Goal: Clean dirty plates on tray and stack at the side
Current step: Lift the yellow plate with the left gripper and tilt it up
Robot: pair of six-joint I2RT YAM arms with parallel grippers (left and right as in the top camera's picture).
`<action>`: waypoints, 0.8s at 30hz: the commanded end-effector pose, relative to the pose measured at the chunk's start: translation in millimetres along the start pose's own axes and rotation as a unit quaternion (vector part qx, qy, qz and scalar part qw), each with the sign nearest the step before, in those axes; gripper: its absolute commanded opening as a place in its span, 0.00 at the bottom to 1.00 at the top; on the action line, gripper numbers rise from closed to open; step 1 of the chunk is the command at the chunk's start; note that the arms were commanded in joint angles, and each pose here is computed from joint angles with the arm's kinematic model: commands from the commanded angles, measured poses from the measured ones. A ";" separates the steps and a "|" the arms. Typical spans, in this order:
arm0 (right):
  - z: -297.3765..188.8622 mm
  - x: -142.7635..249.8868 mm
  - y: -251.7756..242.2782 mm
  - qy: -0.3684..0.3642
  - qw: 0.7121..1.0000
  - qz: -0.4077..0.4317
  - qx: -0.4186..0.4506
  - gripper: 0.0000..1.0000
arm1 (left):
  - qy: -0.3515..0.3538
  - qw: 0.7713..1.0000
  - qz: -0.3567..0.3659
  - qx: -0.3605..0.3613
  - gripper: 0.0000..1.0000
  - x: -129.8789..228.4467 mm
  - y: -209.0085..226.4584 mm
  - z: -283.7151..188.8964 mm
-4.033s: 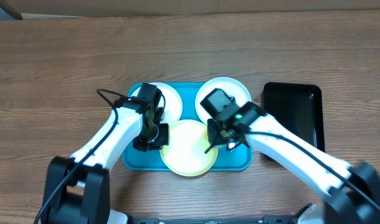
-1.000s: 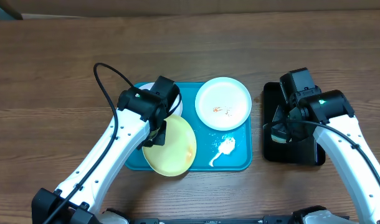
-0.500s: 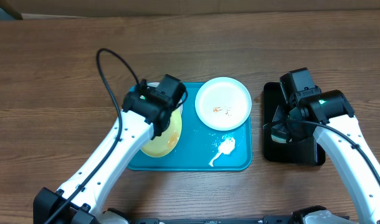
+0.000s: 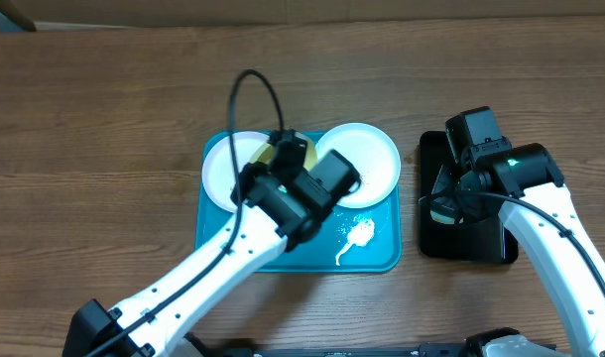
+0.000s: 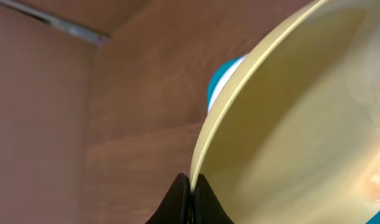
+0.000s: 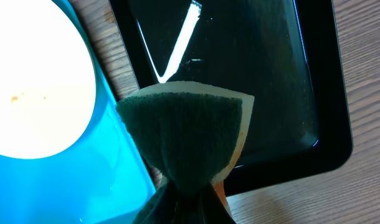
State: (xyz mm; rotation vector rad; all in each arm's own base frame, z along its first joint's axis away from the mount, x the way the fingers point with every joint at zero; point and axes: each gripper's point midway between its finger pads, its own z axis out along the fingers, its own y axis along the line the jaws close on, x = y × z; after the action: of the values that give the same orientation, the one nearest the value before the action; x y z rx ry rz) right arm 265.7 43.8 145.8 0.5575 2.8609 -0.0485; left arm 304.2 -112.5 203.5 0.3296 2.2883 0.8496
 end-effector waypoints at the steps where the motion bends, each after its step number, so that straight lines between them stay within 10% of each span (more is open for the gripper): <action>1: -4.7 -3.4 0.7 -0.010 1.000 0.001 -0.007 0.04 | -0.058 0.996 -0.006 -0.072 0.04 -20.3 21.1 -15.2; 24: -4.6 -3.2 0.6 -0.010 1.000 0.001 -0.007 0.04 | -0.085 0.993 -0.001 -0.076 0.04 -26.3 15.9 -27.4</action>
State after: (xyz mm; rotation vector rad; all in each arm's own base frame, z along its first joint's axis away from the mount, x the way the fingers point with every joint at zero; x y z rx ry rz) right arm 265.7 43.8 145.8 0.5575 2.8609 -0.0485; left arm 304.1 -122.8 233.4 0.3536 2.0849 0.9651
